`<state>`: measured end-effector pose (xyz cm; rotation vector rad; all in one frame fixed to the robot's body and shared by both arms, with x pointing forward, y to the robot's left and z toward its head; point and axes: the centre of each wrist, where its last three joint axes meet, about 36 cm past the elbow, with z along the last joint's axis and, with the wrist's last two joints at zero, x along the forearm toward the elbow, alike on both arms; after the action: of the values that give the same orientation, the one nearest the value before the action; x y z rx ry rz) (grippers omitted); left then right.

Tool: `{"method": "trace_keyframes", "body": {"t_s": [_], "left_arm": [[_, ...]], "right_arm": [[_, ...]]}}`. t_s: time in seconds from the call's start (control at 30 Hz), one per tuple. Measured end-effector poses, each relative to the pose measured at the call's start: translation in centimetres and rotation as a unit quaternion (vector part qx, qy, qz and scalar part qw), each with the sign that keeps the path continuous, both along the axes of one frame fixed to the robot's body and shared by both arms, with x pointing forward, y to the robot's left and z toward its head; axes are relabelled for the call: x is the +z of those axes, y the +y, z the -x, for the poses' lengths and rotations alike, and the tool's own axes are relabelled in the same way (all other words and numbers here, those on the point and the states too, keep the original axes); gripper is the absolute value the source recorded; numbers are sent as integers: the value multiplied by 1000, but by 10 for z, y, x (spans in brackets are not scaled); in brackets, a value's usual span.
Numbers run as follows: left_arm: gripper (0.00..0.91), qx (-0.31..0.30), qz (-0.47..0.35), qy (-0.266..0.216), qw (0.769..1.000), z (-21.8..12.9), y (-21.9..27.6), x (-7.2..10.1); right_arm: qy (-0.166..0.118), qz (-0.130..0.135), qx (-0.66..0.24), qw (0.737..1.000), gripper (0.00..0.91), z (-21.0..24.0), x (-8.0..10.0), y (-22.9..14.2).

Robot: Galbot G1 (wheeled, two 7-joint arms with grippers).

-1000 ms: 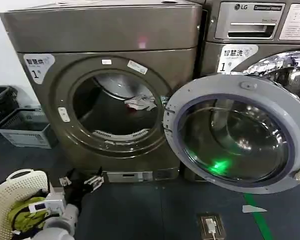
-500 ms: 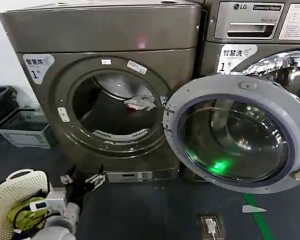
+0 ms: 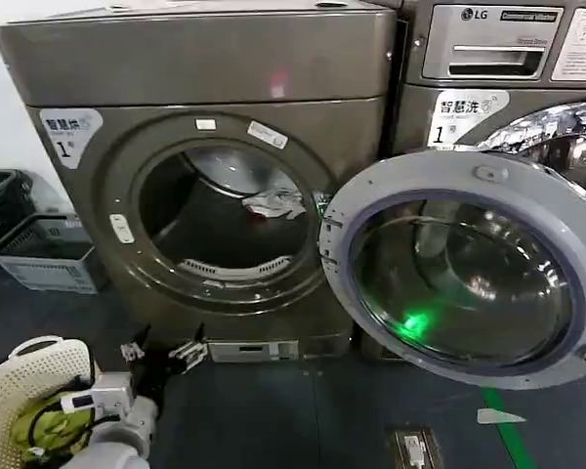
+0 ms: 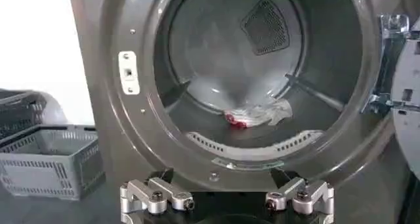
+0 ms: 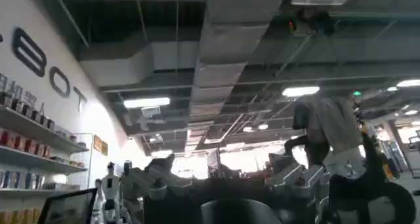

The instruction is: Grasp the clothes from the dryer.

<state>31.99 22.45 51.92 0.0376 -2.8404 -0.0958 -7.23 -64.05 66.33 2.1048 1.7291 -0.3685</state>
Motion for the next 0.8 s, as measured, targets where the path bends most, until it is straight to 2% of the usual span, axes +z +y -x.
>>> {"method": "trace_keyframes", "body": {"t_s": [0.8], "left_arm": [[907,3,-8,10,1000,-6,0,-8]], "right_arm": [[-1,-1,2,1000,907,-1,-1,-1]]}}
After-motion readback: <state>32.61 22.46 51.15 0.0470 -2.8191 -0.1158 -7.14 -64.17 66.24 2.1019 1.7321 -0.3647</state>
